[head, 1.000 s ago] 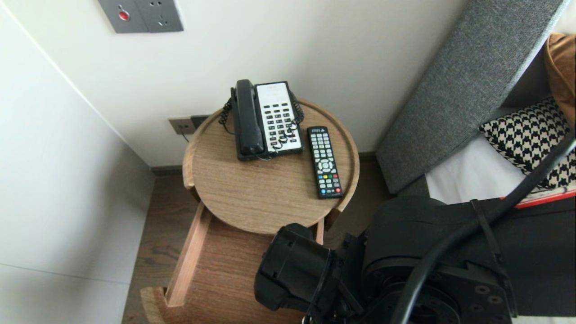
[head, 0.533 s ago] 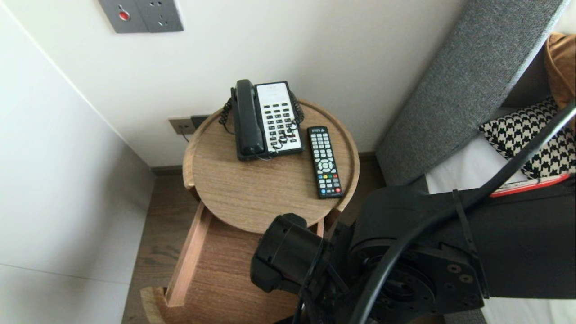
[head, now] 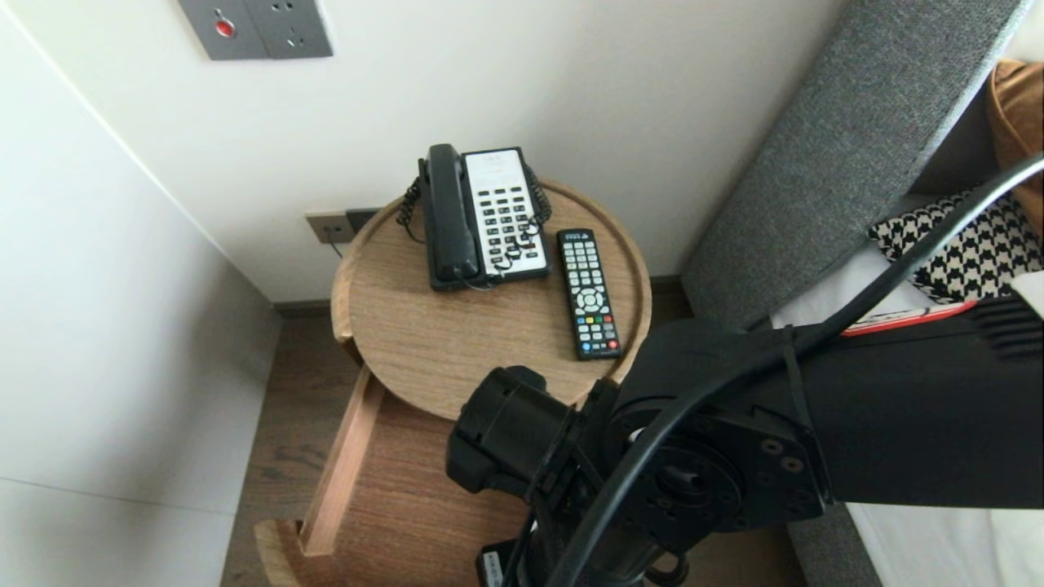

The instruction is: Close the nightstand drawer

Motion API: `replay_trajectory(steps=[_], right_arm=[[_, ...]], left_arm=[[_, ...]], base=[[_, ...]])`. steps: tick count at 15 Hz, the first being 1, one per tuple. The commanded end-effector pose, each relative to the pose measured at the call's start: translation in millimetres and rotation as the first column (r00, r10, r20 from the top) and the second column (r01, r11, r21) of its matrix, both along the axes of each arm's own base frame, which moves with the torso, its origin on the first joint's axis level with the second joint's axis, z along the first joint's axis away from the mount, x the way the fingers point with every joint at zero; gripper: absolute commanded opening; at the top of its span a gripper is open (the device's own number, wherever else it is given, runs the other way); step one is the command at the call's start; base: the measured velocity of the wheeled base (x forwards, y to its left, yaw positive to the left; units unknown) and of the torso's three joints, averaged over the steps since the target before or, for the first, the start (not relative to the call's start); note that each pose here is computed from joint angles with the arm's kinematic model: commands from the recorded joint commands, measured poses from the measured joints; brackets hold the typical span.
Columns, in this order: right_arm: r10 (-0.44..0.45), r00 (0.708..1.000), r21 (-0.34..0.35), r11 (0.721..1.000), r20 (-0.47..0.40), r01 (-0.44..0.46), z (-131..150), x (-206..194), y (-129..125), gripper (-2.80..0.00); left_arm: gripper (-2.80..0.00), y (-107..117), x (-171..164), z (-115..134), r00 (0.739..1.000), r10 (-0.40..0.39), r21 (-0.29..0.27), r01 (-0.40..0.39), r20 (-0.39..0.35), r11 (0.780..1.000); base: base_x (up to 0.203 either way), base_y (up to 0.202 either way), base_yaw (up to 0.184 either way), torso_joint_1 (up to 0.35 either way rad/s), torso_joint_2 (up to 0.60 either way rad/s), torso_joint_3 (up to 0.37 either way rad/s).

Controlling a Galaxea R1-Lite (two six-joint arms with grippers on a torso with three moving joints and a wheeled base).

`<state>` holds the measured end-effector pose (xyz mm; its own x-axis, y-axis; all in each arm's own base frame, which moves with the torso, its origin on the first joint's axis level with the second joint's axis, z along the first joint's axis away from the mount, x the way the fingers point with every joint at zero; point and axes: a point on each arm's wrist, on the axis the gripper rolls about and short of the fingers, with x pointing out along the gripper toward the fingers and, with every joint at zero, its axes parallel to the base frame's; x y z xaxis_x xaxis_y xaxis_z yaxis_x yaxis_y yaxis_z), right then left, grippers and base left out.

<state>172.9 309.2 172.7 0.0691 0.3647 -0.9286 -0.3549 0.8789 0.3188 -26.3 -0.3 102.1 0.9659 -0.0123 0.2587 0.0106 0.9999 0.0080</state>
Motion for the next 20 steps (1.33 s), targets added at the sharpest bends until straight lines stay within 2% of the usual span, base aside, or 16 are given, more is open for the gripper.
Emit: replay_trajectory(steps=[1,4,9,20], right_arm=[[0.000,1.000,-0.006,1.000,-0.005,0.000,-1.4,-0.8,1.2,-2.80],[0.009,1.000,-0.009,1.000,-0.002,-0.009,-0.3,-5.4,0.2,-2.80],[-0.006,0.998,-0.007,1.000,0.061,0.006,6.9,-5.8,3.0,-2.80],[-0.057,0.997,-0.009,0.998,0.061,0.057,-0.7,1.9,17.0,-2.80]], left_arm=[[-2.80,0.0,3.5,-10.9,0.999,0.000,0.000,0.000,-0.035,1.000],[-2.80,0.0,3.5,-10.9,0.999,0.000,0.000,0.000,-0.035,1.000],[-2.80,0.0,3.5,-10.9,0.999,0.000,0.000,0.000,-0.035,1.000],[-2.80,0.0,3.5,-10.9,0.999,0.000,0.000,0.000,-0.035,1.000]], base=[[0.000,0.000,0.000,0.000,0.00,0.000],[0.000,0.000,0.000,0.000,0.00,0.000],[0.000,0.000,0.000,0.000,0.00,0.000],[0.000,0.000,0.000,0.000,0.00,0.000]])
